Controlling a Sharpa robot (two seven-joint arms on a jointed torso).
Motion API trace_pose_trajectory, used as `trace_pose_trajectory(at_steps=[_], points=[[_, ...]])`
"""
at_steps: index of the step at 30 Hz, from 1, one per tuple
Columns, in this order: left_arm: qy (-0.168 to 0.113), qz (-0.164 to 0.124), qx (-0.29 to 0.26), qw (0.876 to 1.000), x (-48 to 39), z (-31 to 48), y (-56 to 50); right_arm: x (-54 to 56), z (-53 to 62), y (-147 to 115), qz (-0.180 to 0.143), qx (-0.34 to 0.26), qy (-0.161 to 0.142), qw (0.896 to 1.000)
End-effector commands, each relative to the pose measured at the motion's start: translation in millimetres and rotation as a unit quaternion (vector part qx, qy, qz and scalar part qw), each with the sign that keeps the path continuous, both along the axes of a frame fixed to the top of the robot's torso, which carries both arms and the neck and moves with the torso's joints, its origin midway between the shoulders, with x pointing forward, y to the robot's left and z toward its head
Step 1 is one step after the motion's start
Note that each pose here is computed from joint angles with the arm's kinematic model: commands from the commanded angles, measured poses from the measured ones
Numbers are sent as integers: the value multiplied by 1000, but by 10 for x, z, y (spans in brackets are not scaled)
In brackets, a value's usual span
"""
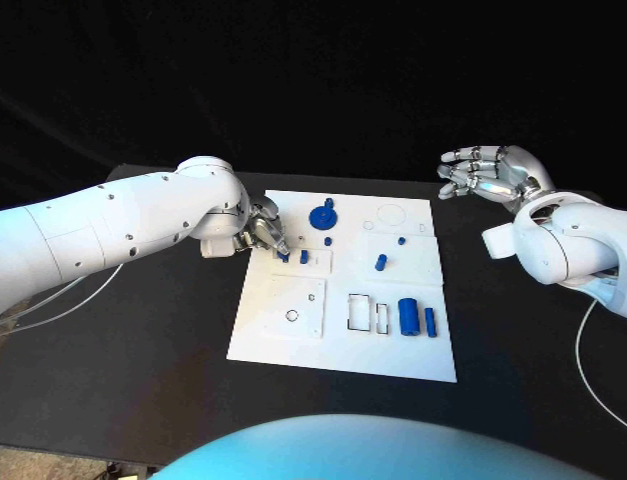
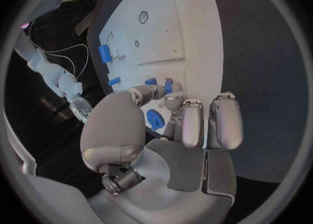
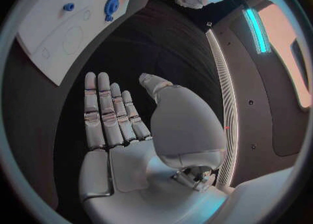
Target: Assemble the parts on the task board
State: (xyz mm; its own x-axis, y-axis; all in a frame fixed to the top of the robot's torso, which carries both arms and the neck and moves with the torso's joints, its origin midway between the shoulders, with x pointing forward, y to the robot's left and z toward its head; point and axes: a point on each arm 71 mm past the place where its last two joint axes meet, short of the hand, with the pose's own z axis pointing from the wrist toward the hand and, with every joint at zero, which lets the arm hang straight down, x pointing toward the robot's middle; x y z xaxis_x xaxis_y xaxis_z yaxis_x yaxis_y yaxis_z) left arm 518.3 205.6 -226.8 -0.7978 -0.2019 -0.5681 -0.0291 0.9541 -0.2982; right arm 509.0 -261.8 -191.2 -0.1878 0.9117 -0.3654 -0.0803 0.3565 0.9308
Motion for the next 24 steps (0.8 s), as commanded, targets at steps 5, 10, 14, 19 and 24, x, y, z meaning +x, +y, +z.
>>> trace_pose_trajectory(at_steps=[5, 10, 14, 19, 24], points=[[2, 0, 7, 1000, -12, -26, 17, -3, -5, 2, 4, -1, -2, 1000], [2, 0, 5, 1000, -13, -25, 15, -4, -7, 3, 5, -1, -1, 1000], [2, -2, 4, 1000, -15, -25, 8, -3, -9, 5, 5, -1, 0, 1000], [5, -9, 1, 1000, -26, -25, -11, -3, -12, 6, 5, -1, 0, 1000], [6, -15, -2, 1000, -37, -22, -37, -3, -14, 5, 5, -1, 0, 1000]])
